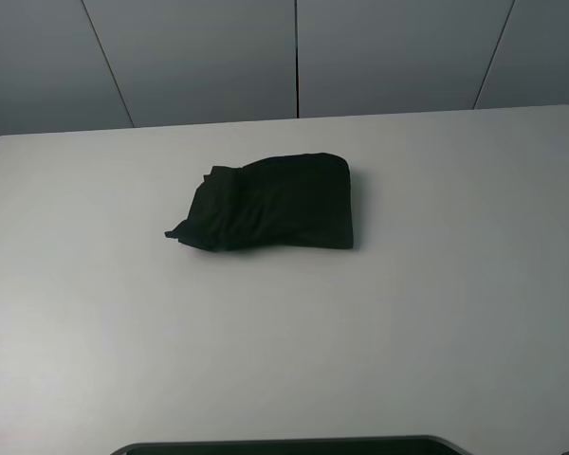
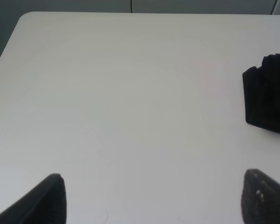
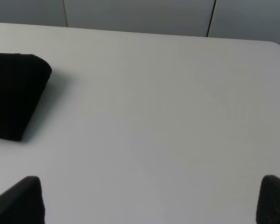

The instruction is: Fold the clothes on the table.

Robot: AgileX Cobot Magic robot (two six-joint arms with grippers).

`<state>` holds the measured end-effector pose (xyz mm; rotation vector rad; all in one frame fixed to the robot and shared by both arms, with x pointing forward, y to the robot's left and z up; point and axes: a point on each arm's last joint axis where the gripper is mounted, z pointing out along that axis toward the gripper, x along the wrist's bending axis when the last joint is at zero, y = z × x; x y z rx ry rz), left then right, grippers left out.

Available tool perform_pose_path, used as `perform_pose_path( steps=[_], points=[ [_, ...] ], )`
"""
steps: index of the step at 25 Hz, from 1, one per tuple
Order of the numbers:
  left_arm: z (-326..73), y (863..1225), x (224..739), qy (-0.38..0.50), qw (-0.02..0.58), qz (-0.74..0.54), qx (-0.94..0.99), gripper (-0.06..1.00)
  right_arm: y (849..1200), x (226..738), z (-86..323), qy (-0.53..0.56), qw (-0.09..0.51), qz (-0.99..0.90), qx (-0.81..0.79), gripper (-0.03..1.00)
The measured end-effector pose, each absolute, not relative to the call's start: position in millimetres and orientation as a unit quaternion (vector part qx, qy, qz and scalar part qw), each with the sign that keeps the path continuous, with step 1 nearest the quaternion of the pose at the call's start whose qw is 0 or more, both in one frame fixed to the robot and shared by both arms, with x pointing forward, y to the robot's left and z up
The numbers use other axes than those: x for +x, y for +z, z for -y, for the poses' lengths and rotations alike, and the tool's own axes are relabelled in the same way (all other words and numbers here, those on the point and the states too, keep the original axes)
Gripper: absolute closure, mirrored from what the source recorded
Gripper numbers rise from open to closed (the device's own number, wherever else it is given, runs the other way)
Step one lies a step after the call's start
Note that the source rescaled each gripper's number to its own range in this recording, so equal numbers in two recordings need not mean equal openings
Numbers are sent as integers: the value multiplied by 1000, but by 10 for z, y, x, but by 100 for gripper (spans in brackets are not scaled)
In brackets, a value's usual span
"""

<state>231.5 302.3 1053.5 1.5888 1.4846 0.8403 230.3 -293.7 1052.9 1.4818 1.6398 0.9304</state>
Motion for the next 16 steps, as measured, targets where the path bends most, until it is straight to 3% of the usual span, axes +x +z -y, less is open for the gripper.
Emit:
perform_pose_path(
  steps=[16],
  points=[
    [-3023, 10535, 2315, 331, 394, -585, 626, -6, 10529, 2303, 2937, 362, 363, -636, 576, -1]
  ],
)
